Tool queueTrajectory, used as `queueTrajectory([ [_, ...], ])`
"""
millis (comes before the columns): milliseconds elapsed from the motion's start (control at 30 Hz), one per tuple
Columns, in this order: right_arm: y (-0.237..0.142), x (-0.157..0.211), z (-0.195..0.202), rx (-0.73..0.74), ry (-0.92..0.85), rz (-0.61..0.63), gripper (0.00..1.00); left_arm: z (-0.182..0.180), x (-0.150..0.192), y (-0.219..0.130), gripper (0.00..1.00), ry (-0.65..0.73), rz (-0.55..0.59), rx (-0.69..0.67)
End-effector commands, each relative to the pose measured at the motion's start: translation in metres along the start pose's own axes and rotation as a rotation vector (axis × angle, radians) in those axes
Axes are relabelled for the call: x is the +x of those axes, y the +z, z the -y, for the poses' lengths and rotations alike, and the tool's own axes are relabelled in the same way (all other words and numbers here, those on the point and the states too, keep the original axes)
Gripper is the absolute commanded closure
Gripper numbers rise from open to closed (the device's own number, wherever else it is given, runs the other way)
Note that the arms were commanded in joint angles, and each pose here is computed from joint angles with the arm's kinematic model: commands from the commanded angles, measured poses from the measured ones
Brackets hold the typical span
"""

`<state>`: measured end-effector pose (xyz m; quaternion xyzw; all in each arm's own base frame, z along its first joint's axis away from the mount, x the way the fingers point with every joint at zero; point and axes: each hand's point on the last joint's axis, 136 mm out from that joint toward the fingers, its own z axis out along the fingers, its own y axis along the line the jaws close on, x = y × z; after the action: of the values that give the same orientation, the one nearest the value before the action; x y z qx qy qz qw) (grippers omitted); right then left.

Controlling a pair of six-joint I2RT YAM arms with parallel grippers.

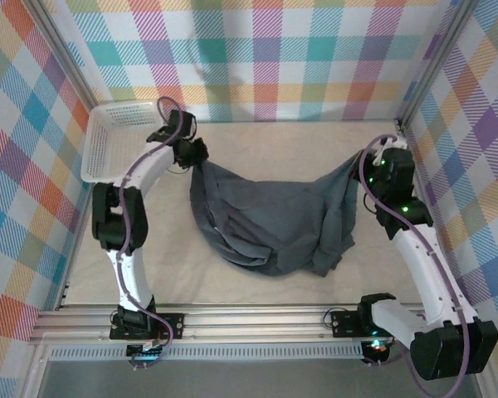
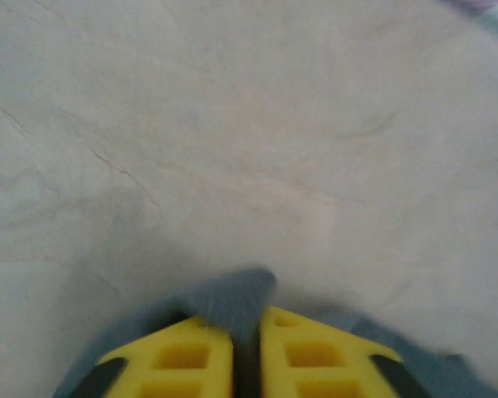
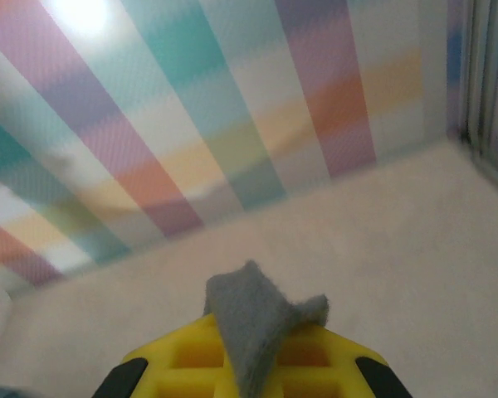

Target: Fold the inside-out t-shirt

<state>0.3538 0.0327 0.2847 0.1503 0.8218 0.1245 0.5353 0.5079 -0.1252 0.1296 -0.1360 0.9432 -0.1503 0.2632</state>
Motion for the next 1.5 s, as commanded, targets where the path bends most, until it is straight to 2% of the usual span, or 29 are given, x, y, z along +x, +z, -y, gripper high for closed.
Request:
queueTrajectory([
  [0,0.000,0.000,-0.005,-0.040,0.042,0.004,1.00,0.021,-0.042,-0.020,0.73,0.070,0.126,0.020],
  [133,0.006,0.009,-0.007,-0.056,0.018,-0.033,1.00,0.010,-0.026,-0.046,0.66,0.096,0.087,-0.123],
  [267,0.008,0.011,-0.012,-0.082,0.025,-0.047,1.00,0.003,0.029,-0.069,0.68,0.157,-0.022,-0.295],
  [333,0.010,0.013,-0.015,-0.097,0.029,-0.059,1.00,0.005,0.065,-0.068,0.70,0.219,-0.115,-0.364],
  [433,0.012,0.015,-0.020,-0.123,0.024,-0.076,1.00,0.007,0.101,-0.062,0.71,0.331,-0.197,-0.491],
  [633,0.010,0.017,-0.022,-0.133,0.006,-0.094,1.00,0.017,0.139,-0.024,0.66,0.449,-0.301,-0.570],
  [733,0.005,0.017,-0.022,-0.136,-0.005,-0.091,1.00,0.011,0.149,-0.007,0.65,0.497,-0.350,-0.611],
  [867,0.001,0.018,-0.020,-0.130,-0.019,-0.085,1.00,0.003,0.147,0.003,0.64,0.541,-0.342,-0.653],
  [1033,0.001,0.017,-0.023,-0.146,-0.013,-0.085,1.00,0.005,0.151,0.017,0.53,0.589,-0.361,-0.625],
  [1167,0.001,0.015,-0.024,-0.151,-0.013,-0.083,1.00,0.004,0.160,0.022,0.52,0.601,-0.405,-0.611],
  [1267,-0.001,0.013,-0.025,-0.153,-0.014,-0.077,1.00,-0.005,0.162,0.020,0.56,0.617,-0.424,-0.648],
  [1467,-0.001,0.013,-0.027,-0.161,-0.015,-0.080,1.00,-0.017,0.148,0.004,0.74,0.603,-0.368,-0.696],
])
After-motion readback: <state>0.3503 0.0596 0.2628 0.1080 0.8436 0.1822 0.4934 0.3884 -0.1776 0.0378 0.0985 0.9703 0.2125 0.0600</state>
